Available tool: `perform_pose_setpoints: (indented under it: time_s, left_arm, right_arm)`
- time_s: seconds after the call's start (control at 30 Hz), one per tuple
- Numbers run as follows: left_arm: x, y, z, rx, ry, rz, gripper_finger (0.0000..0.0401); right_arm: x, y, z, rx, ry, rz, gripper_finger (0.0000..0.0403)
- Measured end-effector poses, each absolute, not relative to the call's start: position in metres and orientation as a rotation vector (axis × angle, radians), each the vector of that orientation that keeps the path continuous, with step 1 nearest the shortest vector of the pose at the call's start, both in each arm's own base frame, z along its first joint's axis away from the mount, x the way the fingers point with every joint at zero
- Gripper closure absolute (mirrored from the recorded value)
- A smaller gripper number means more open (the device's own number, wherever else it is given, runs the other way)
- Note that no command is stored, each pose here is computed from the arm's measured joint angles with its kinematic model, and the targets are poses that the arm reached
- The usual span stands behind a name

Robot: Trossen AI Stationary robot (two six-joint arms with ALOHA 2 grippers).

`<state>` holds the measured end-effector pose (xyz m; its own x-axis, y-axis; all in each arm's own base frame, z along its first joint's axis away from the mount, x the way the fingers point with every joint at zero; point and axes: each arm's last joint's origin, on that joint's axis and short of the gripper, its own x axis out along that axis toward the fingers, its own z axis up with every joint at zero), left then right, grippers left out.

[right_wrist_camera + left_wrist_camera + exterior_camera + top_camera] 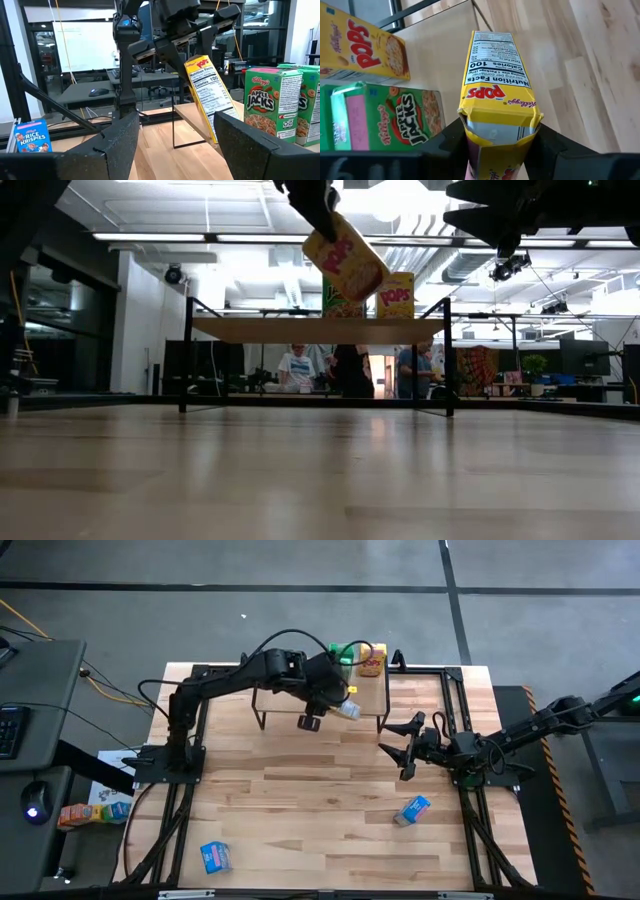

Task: Stack cereal on shelf
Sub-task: Put the yellow cereal box on the shelf aligned with the other yellow cereal box

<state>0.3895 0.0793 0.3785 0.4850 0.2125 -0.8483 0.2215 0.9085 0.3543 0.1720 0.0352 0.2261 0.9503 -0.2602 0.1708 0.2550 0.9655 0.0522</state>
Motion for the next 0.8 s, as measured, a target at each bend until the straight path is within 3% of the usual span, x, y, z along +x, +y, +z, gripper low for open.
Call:
perform_pose_setpoints:
  time_s: [0.8]
  left_arm:
    - [0.379,0.096,0.370,0.446,1.233,0.124,0.0263]
  right_arm:
    - [0.172,0.035,0.226,0.039,-0.176,-0.257,0.0152]
